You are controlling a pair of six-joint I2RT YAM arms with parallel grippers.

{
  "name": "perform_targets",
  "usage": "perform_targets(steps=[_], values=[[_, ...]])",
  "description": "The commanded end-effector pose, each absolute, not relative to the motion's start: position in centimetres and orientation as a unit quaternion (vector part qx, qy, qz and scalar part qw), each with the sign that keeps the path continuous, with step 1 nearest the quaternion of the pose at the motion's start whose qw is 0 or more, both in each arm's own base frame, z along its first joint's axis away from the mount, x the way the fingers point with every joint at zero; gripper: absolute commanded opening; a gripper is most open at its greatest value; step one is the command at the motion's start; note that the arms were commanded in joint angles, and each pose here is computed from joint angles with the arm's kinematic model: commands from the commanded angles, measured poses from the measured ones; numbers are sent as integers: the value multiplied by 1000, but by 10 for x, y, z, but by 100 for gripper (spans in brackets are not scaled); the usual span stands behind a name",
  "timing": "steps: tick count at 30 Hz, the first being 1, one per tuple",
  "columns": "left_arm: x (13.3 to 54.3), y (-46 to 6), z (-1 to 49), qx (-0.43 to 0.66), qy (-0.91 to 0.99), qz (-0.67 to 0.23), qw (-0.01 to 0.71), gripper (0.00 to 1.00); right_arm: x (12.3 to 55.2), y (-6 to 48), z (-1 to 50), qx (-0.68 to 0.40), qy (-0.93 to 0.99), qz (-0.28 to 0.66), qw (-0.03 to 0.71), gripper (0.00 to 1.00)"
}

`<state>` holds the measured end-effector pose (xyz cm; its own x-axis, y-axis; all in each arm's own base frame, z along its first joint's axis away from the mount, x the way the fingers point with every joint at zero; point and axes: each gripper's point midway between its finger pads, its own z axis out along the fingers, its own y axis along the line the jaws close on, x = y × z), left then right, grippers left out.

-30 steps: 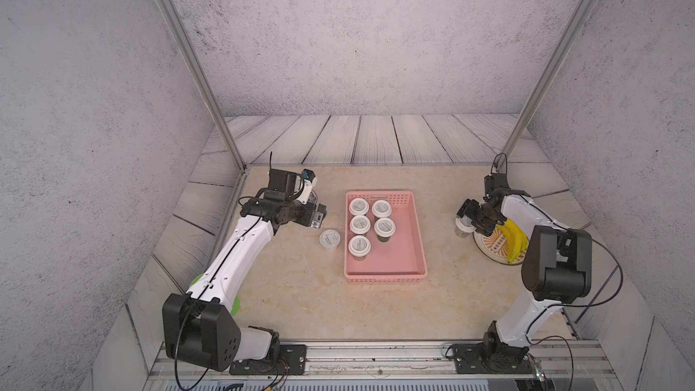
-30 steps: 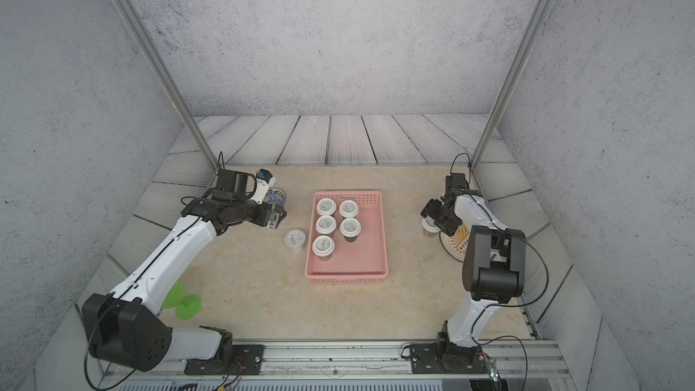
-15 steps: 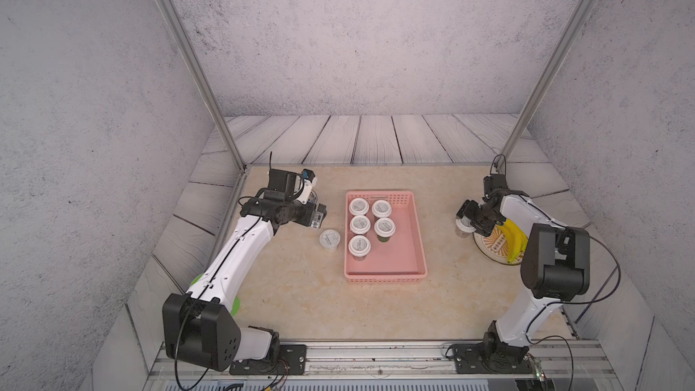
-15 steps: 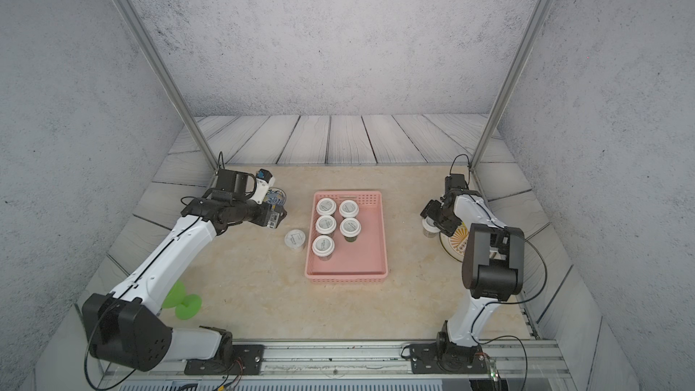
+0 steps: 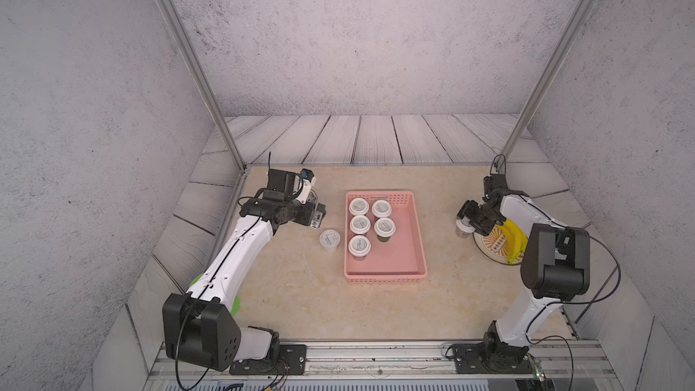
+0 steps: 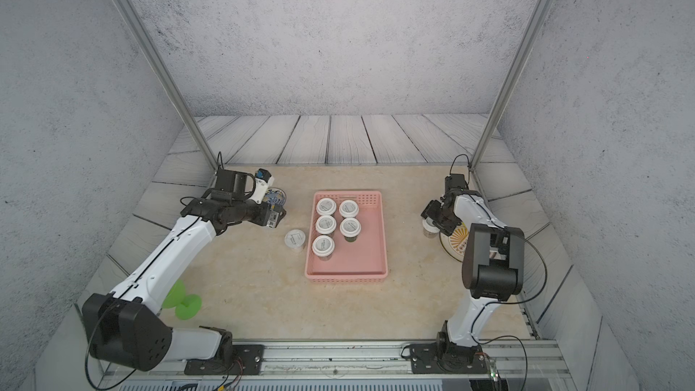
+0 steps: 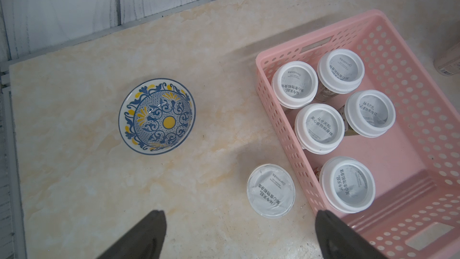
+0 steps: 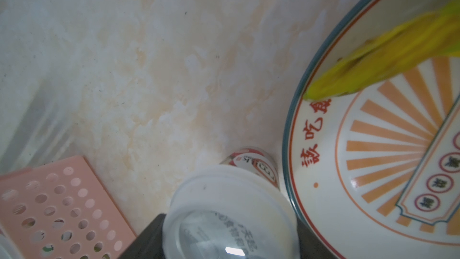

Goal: Put the yogurt in the basket
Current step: Pick up the yogurt from the center of the board.

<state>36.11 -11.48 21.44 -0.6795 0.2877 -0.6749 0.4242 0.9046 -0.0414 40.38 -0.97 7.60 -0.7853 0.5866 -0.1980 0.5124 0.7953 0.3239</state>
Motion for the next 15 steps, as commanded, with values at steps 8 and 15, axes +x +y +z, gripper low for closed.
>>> perform_targets(steps=[8, 15], values=[[361, -110, 217, 187, 909, -101, 357, 100, 398, -7, 92, 286, 935, 140, 156, 71], [360, -109, 219, 186, 908, -101, 361, 100, 391, 9, 106, 269, 936, 157, 165, 71]])
